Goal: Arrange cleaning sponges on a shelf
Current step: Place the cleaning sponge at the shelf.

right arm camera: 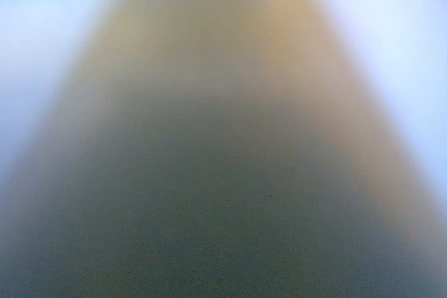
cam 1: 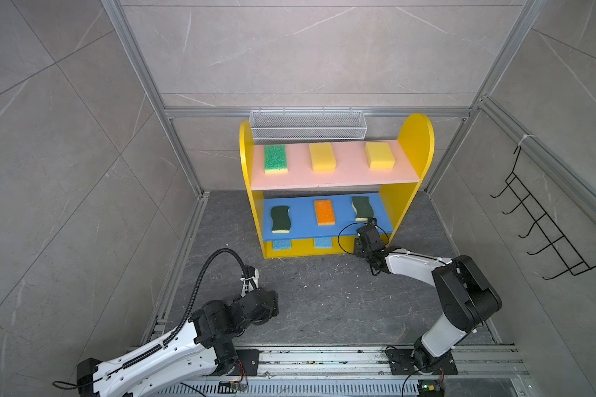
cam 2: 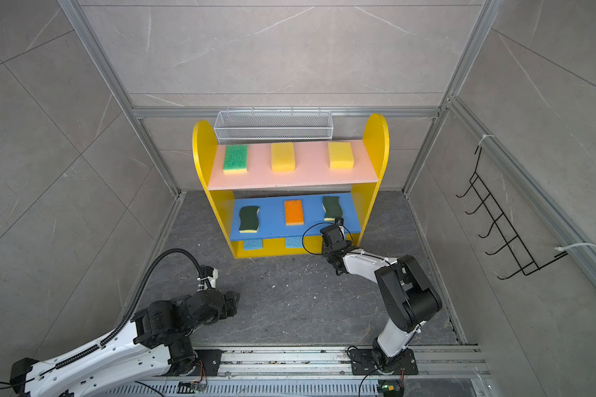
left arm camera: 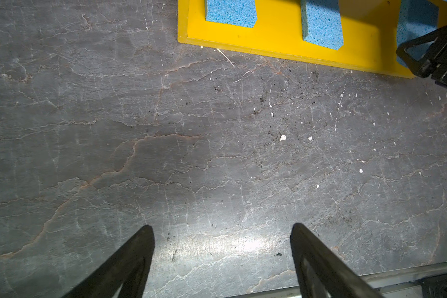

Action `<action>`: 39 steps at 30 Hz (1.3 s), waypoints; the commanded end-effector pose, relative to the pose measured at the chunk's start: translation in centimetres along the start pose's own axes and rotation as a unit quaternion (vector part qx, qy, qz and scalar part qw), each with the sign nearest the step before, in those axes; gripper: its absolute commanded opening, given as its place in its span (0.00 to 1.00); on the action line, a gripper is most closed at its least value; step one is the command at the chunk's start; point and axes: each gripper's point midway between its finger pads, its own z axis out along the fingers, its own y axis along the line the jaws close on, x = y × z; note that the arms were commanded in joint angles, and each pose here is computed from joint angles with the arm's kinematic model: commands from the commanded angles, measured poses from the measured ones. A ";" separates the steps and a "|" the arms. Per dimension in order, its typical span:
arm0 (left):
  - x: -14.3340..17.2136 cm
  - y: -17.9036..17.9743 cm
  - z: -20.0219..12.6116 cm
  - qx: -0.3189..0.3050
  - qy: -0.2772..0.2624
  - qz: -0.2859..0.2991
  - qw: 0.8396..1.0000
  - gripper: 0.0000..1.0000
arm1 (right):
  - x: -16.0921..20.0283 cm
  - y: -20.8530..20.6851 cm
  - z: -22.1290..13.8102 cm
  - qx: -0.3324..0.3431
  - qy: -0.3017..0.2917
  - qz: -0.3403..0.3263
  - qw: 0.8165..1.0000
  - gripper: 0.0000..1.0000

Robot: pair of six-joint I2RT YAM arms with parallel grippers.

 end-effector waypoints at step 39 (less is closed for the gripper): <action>-1.7 -2.9 0.7 0.013 -0.016 0.041 0.999 0.84 | 1.8 0.0 1.5 0.000 -0.011 0.033 0.999 0.76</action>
